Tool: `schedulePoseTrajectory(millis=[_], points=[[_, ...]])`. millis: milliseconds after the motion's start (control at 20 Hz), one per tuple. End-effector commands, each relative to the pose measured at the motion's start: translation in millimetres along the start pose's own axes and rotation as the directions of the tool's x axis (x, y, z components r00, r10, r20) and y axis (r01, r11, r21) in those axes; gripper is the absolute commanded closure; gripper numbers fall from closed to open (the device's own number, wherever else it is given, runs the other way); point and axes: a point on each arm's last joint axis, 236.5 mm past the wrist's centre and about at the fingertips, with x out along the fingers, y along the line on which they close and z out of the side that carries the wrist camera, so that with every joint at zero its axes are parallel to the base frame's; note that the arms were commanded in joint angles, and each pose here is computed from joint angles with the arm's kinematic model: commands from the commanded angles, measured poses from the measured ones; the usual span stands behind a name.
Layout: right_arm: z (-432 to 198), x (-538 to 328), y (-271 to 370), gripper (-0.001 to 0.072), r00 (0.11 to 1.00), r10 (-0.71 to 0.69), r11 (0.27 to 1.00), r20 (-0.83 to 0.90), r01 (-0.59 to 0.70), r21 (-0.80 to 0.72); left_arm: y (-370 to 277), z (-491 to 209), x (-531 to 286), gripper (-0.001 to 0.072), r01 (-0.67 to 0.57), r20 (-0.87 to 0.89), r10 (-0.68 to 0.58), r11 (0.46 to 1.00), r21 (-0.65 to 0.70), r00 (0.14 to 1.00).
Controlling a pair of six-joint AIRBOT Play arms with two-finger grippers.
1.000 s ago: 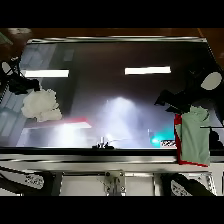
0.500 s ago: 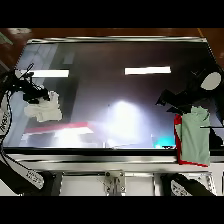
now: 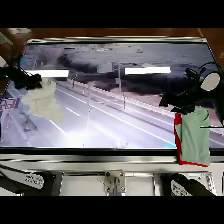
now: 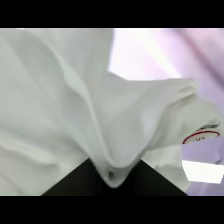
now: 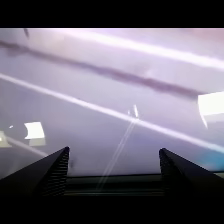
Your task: Fold the shirts.
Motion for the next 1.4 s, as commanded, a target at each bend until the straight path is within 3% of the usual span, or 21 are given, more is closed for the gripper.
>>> schedulePoseTrajectory(millis=[0,200,450,650,800,850,900,950,1050,1350], points=[[-12,-2,-21,0.003,0.995,-0.089,0.991,-0.052,0.083,-0.101,-89,30,-126,0.0665,0.143,0.299,-0.175,0.982,0.126,0.938],[-36,-10,-24,0.0031,0.986,-0.103,0.98,-0.132,0.078,-0.183,-197,-19,-217,0.0666,0.23,0.349,-0.367,0.898,0.376,0.862],[-58,-33,-24,0.0031,0.981,-0.11,0.974,-0.158,0.075,-0.212,-316,-107,-184,0.0666,0.375,0.082,-0.509,0.725,0.578,0.857],[-82,-43,-28,0.003,0.963,-0.126,0.973,-0.239,0.073,-0.219,-391,-196,-84,0.0666,0.473,-0.218,-0.444,0.615,0.631,0.869],[-79,-43,-30,0.0031,0.964,-0.136,0.971,-0.227,0.084,-0.225,-437,-278,-13,0.0664,0.562,-0.408,-0.386,0.558,0.611,0.827],[-75,-42,-32,0.0031,0.967,-0.143,0.969,-0.209,0.095,-0.226,-446,-301,4,0.0563,0.586,-0.454,-0.372,0.55,0.595,0.81],[-70,-42,-34,0.0031,0.97,-0.151,0.968,-0.189,0.106,-0.227,-449,-315,16,0.0154,0.594,-0.485,-0.348,0.547,0.59,0.802],[-65,-41,-36,0.0031,0.973,-0.16,0.966,-0.167,0.119,-0.228,-445,-319,23,0.0003,0.591,-0.503,-0.324,0.559,0.581,0.801],[-54,-40,-42,0.003,0.975,-0.185,0.961,-0.119,0.155,-0.229,-413,-292,25,-0.0004,0.548,-0.5,-0.267,0.603,0.579,0.823],[-33,-46,-90,0.0031,0.924,-0.381,0.901,-0.029,0.364,-0.236,-224,-142,-10,-0.0003,0.366,-0.405,-0.223,0.873,0.321,0.887]])
